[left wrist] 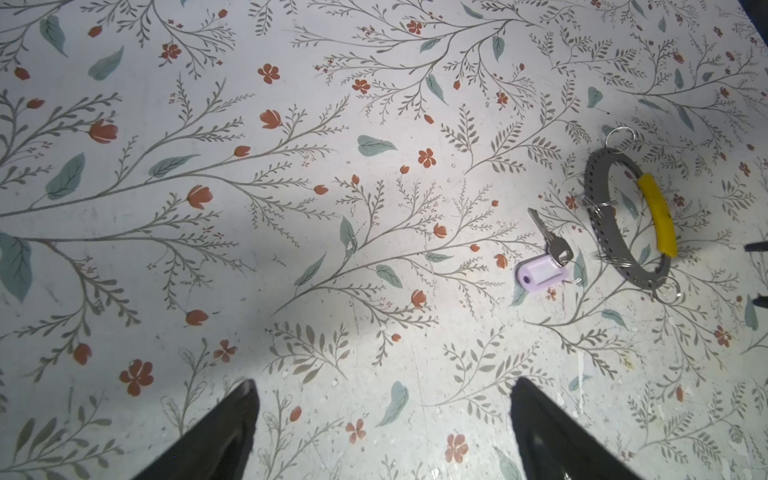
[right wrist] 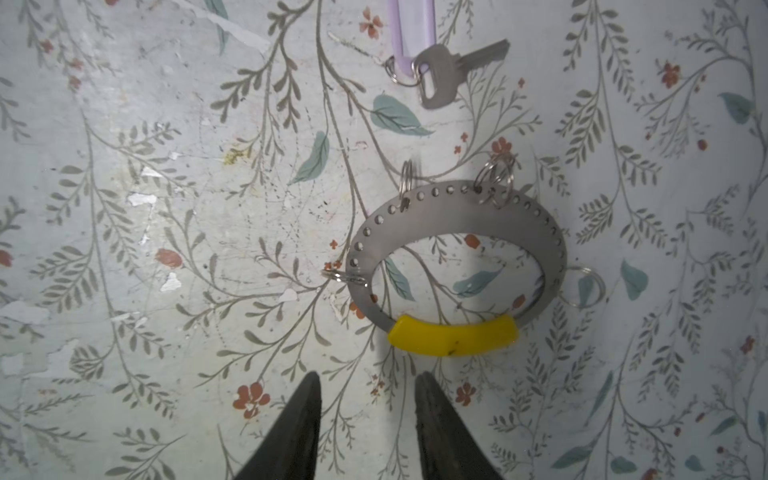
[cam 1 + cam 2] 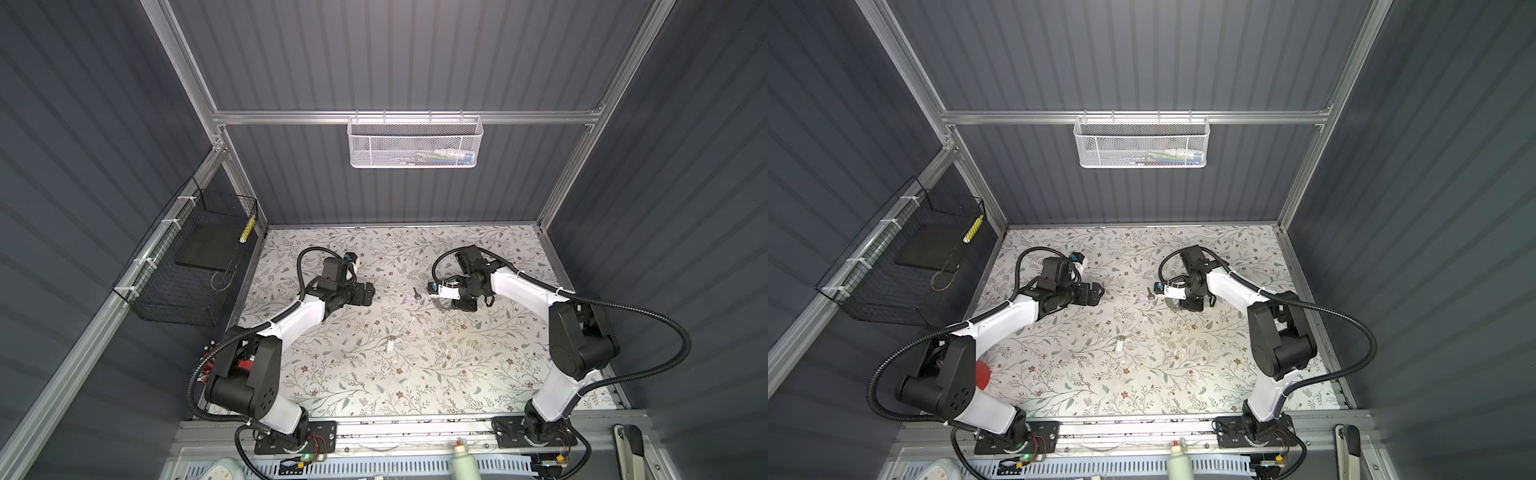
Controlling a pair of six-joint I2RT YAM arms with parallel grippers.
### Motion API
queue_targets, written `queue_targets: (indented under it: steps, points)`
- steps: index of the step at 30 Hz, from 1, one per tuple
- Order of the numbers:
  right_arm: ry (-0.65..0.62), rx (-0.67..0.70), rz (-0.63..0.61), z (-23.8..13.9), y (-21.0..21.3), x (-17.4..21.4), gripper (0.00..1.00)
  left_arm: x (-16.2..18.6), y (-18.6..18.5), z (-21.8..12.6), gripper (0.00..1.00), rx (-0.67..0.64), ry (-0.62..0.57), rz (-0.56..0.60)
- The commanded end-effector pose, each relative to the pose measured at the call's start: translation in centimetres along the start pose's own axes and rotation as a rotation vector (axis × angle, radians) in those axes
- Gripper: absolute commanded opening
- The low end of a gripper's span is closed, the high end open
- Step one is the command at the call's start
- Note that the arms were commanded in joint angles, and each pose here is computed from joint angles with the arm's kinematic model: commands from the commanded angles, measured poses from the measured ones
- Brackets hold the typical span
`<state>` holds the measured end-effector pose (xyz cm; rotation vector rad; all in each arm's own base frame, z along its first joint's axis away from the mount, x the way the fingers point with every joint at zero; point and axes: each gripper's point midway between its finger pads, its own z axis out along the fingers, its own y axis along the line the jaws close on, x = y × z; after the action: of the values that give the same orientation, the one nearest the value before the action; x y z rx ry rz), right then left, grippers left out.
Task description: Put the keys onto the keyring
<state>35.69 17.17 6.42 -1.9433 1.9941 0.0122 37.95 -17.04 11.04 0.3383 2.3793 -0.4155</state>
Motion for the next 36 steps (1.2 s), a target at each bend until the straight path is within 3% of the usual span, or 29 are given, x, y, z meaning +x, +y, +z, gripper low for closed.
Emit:
queue_targets:
  steps: [1,9,36]
  points:
    - [-0.052,-0.018,-0.132,0.8,-0.2,-1.0,0.40,-0.8,-0.8,-0.6,0.95,0.026,-0.016,0.034]
    - [-0.094,-0.046,-0.167,1.9,-0.4,-1.7,0.40,-0.6,-0.7,-0.2,0.95,0.020,-0.002,0.044]
    - [-0.058,-0.091,-0.235,4.5,1.2,-1.0,0.39,-0.4,-0.7,0.0,0.95,0.022,0.006,0.063]
